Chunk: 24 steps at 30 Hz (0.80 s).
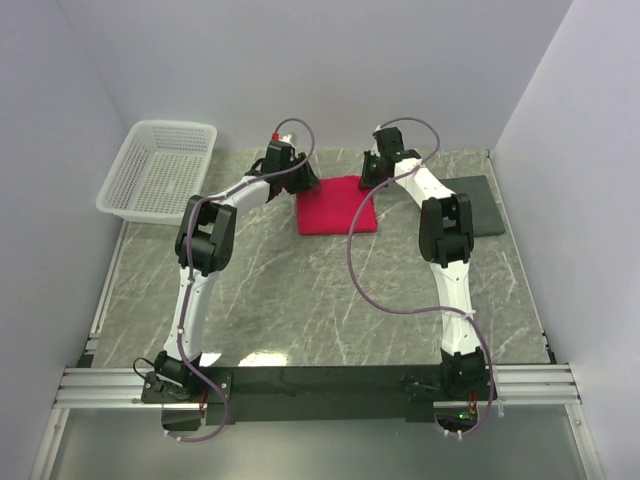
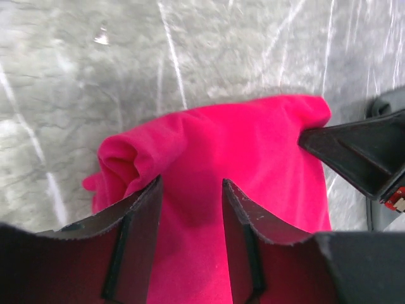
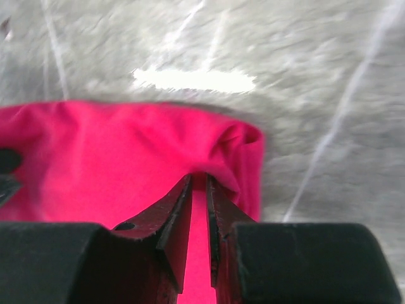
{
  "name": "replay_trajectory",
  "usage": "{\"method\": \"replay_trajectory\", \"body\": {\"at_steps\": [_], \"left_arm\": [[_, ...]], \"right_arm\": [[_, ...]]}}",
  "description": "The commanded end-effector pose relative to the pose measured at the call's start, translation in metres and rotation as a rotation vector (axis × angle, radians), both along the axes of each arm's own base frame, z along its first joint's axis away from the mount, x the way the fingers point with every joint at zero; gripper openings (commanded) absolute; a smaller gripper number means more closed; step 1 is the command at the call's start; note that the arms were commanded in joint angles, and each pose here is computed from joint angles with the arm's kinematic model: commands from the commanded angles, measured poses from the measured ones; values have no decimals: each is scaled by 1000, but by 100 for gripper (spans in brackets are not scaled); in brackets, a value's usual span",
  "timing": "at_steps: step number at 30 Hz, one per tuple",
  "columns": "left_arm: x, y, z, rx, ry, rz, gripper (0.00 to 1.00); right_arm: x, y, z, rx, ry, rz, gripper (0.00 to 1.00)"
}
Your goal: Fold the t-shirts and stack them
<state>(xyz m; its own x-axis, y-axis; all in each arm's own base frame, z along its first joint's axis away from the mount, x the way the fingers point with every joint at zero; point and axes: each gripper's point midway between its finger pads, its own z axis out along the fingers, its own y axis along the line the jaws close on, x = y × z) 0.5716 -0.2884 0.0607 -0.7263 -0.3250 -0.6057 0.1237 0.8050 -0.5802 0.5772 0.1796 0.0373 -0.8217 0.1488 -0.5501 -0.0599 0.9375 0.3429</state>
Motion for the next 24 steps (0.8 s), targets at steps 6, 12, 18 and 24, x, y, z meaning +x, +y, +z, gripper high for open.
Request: {"method": "replay_trajectory", "body": {"at_steps": [6,12,18,24], "left_arm": [[25,29,24,-97,-20,145,50],[35,41,26,-127,-8,212,51],[49,46,41,-154,-43,246,52],[48,63,77,-127,-135,255,52]], "right_arm": [[17,-16,5,-60,-35,-125,22],[18,-17,16,-53,-53,-119,22],[14,-20,14,-61,-44,-110,23],[14,-15,65,-15,-134,-22,36]]}}
